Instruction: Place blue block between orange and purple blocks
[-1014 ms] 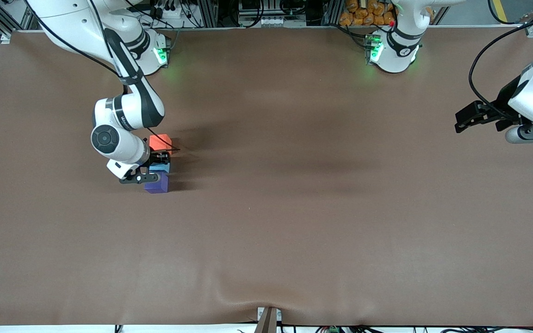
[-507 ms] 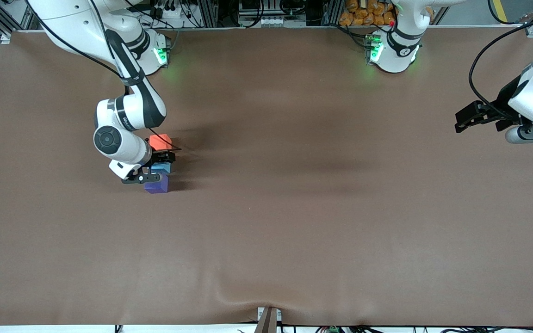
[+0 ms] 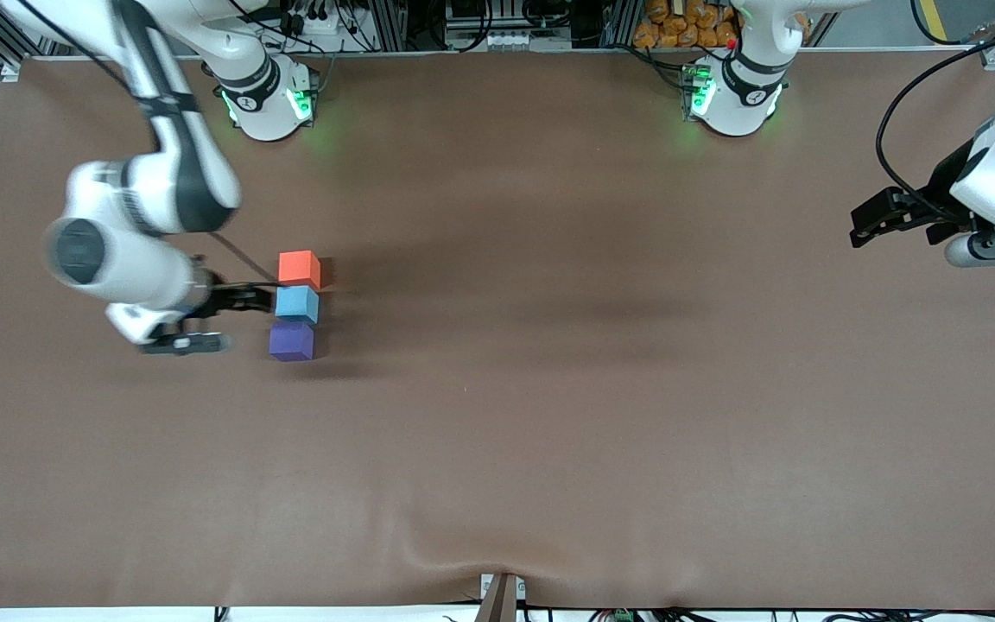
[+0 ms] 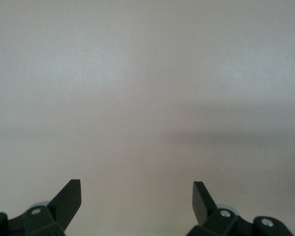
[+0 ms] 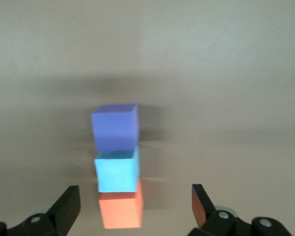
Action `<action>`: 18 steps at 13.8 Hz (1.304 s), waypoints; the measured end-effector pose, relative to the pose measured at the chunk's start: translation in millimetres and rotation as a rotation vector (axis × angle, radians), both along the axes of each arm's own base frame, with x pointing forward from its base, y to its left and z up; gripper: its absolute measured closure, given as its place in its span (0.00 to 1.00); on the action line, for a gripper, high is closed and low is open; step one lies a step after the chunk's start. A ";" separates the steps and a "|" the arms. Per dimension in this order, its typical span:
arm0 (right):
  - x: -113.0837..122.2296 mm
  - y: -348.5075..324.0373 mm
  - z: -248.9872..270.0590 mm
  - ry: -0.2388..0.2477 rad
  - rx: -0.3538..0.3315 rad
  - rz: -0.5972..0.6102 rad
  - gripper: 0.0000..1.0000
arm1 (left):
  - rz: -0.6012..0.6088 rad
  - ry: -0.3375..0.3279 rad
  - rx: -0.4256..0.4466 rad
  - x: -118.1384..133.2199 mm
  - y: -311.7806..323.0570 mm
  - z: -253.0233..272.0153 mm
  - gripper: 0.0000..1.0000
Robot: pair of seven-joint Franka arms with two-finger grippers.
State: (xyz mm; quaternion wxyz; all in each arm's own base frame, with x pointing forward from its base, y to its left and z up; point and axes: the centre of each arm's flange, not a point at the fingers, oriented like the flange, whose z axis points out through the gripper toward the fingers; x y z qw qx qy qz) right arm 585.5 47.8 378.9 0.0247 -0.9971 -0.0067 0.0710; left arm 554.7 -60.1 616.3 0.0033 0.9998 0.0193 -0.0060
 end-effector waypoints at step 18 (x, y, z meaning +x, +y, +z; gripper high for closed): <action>-61.6 -117.2 290.8 -0.080 0.000 -0.004 0.00 | -0.039 -0.028 0.004 -28.9 0.5 51.8 0.00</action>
